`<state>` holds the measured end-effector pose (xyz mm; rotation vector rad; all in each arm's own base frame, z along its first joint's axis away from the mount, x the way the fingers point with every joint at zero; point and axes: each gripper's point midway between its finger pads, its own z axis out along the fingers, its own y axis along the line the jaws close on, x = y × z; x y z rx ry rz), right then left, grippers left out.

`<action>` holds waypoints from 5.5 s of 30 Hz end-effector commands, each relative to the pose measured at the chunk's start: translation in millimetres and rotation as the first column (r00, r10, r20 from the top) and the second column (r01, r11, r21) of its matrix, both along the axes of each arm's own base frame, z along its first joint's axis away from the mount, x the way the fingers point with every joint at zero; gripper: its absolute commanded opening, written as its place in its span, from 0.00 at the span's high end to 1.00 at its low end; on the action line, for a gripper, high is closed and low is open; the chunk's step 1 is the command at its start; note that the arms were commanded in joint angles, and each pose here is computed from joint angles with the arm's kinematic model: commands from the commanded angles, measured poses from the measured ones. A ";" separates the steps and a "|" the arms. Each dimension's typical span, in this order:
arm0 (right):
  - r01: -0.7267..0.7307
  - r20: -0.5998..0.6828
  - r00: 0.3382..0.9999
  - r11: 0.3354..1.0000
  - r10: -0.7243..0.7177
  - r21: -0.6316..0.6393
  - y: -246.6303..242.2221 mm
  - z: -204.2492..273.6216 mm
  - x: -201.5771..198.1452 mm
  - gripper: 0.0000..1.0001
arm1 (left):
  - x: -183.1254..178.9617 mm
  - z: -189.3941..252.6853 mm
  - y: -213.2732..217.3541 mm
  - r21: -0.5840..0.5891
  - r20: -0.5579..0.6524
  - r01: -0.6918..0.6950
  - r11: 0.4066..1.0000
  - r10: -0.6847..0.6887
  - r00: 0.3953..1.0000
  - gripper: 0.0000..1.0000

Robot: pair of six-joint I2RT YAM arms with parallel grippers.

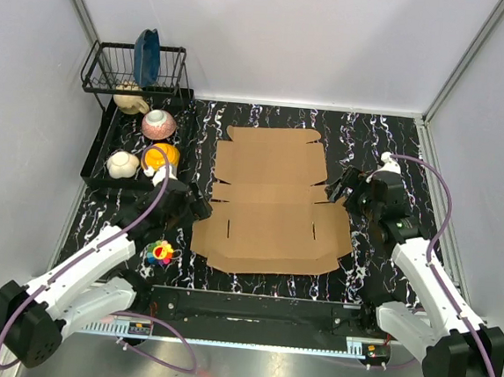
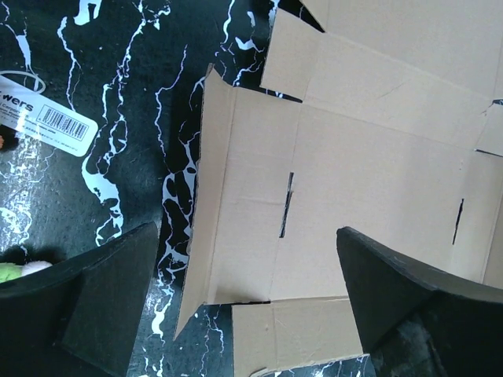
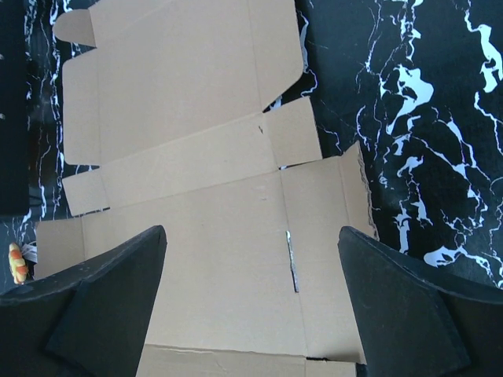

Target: Fold the paper box

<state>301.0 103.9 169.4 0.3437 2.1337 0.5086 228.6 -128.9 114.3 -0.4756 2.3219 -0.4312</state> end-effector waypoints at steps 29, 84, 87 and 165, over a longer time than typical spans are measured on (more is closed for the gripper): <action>-0.059 0.031 0.998 0.998 0.058 0.038 9.3 25.5 -13.9 0.04 | 19.5 -56.8 -26.7 0.081 -0.176 0.127 0.989 -0.111 0.978 0.80; -0.049 0.332 0.942 0.999 0.046 0.002 -19.0 202.9 -75.8 0.01 | 201.0 155.3 -129.8 -0.251 0.401 0.631 0.735 -0.514 0.758 0.14; -0.050 0.321 0.946 0.999 0.046 0.003 -17.5 195.1 -71.6 0.01 | 195.0 173.9 -112.9 -0.222 0.440 0.522 0.824 -0.393 0.807 0.12; 0.284 0.558 0.803 0.957 -0.207 -0.054 -89.5 286.3 -97.8 0.00 | 63.8 325.0 -126.5 -0.223 0.667 0.938 0.265 -0.660 0.345 0.97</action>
